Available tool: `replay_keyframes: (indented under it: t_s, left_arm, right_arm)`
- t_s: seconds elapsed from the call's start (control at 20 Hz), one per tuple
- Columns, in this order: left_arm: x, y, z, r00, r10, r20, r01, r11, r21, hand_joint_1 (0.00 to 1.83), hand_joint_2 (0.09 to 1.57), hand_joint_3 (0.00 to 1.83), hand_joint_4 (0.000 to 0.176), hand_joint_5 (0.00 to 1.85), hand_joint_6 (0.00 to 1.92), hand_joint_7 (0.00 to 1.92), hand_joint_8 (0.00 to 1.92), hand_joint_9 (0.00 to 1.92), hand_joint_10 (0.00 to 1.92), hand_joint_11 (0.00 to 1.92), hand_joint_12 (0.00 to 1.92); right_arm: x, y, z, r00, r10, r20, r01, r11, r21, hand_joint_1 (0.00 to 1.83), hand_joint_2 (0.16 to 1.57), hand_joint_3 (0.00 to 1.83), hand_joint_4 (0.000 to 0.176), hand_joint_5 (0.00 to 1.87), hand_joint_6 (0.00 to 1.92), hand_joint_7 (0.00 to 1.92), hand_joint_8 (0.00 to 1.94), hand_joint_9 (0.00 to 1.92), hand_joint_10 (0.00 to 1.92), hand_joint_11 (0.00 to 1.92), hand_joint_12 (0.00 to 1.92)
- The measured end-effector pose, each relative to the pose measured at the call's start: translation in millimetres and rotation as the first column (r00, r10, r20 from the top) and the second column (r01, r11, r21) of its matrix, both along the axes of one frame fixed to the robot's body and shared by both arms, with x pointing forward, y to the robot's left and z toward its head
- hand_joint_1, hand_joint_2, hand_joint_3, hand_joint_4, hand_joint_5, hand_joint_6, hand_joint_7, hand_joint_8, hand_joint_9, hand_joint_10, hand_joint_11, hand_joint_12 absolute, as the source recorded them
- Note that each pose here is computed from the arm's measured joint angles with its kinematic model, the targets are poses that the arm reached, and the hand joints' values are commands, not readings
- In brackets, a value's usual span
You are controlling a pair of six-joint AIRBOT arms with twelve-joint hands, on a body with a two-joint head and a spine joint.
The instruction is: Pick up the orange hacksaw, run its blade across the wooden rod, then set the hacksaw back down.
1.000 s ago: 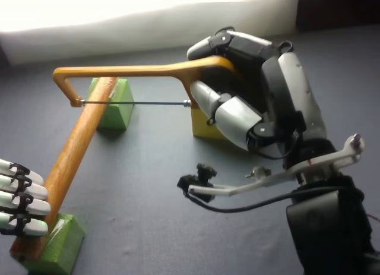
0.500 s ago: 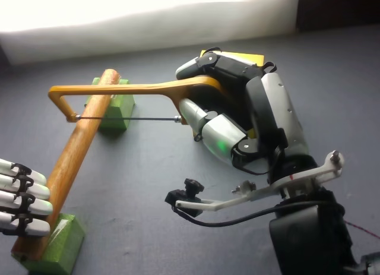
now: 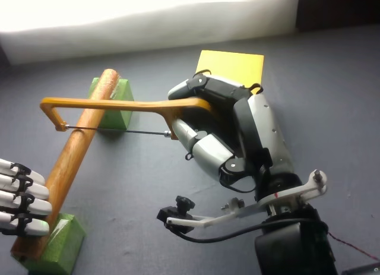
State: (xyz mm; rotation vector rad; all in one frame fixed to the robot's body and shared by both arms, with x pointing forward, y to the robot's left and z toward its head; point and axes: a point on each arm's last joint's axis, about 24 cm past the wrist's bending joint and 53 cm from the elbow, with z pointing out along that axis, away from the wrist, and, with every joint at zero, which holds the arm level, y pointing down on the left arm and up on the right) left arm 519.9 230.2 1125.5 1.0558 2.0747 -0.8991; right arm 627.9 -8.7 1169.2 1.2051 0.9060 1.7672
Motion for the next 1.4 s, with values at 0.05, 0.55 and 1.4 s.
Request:
replay_keyframes:
  t_s: [0.05, 0.55, 1.4]
  left_arm:
    - [0.0, 0.0, -0.1, 1.0, 0.0, 0.0, 0.0, 1.0, 0.0, 0.08, 1.27, 0.0, 0.0, 0.07, 0.0, 0.04, 0.0, 0.04, 0.0, 0.0, 0.18]
    - [-0.3, 0.7, -1.1, 1.0, 0.001, -0.003, -0.001, 1.0, 0.003, 0.11, 1.28, 0.0, 0.0, 0.06, 0.0, 0.05, 0.0, 0.04, 0.0, 0.0, 0.13]
    - [-0.2, 0.4, -0.8, 1.0, 0.002, -0.003, -0.002, 1.0, 0.001, 0.12, 1.28, 0.0, 0.0, 0.09, 0.0, 0.04, 0.0, 0.04, 0.0, 0.0, 0.11]
  right_arm:
    - [1.1, 0.4, -2.3, 1.0, -0.004, -0.003, 0.004, 1.0, -0.001, 1.27, 1.13, 0.0, 0.0, 0.93, 0.9, 1.0, 1.12, 0.92, 1.23, 0.84, 1.55]
    - [5.3, 30.6, -6.8, 1.0, 0.015, -0.006, -0.015, 1.0, 0.022, 1.27, 1.13, 0.0, 0.0, 0.9, 0.94, 1.0, 1.13, 0.91, 1.24, 0.83, 1.54]
    - [4.1, 81.4, -14.0, 0.998, 0.056, -0.03, -0.054, 0.996, 0.071, 1.38, 1.12, 0.0, 0.0, 0.88, 0.86, 0.99, 1.02, 0.94, 1.36, 0.85, 1.52]
